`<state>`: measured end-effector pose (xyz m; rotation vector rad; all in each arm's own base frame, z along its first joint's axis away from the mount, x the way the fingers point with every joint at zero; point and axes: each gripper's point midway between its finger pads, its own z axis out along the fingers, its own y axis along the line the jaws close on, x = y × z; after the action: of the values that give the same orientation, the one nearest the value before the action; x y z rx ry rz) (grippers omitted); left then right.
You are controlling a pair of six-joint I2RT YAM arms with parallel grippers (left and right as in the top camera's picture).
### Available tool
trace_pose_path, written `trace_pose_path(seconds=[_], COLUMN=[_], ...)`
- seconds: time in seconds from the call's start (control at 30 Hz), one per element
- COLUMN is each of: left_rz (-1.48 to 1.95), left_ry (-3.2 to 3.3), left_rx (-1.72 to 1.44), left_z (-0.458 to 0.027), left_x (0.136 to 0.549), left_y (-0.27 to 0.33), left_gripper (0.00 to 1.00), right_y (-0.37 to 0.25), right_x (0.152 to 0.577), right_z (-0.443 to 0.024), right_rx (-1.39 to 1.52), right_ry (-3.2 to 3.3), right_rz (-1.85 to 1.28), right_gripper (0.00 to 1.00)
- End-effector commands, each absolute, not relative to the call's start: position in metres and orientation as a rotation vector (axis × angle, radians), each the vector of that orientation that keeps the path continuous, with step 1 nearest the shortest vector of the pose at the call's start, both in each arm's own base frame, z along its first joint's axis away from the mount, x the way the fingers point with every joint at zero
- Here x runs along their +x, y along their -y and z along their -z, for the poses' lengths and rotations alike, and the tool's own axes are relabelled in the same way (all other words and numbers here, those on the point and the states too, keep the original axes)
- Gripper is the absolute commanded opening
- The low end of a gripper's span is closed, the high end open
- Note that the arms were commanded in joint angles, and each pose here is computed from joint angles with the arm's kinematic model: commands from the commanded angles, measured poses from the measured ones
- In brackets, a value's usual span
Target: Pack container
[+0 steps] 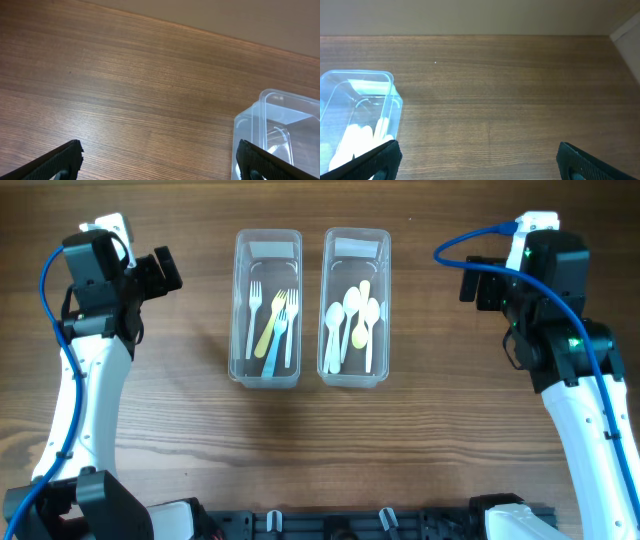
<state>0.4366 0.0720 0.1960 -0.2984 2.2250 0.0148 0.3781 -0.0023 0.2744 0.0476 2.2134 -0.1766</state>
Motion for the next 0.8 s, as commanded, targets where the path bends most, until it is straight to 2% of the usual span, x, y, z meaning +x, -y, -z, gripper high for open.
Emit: trace_pose_path(seconds=[0.0,0.53,0.67,0.77], left_rz=[-0.025,-0.025,-0.025,-0.025], left_ry=[-2.199,-2.199,-2.199,-2.199], left_rx=[-0.31,-0.31,-0.31,-0.31], left_z=[-0.208,-0.208,-0.208,-0.208], left_x=[0.435,0.435,0.435,0.435], left_y=[-0.075,-0.075,-0.075,-0.075], left_gripper=[1.0,1.0,1.0,1.0], right_y=[0.006,0.006,0.007,0.01], right_x=[0.38,0.379,0.364,0.336], right_z=[-0.277,-0.278,-0.307,-0.35], right_rx=[0.05,0.05,0.062,0.079], right_ry=[-2.206,-2.206,-2.124,-1.995], right_rz=[0.204,0.204,0.189,0.169], right_gripper=[1.0,1.0,1.0,1.0])
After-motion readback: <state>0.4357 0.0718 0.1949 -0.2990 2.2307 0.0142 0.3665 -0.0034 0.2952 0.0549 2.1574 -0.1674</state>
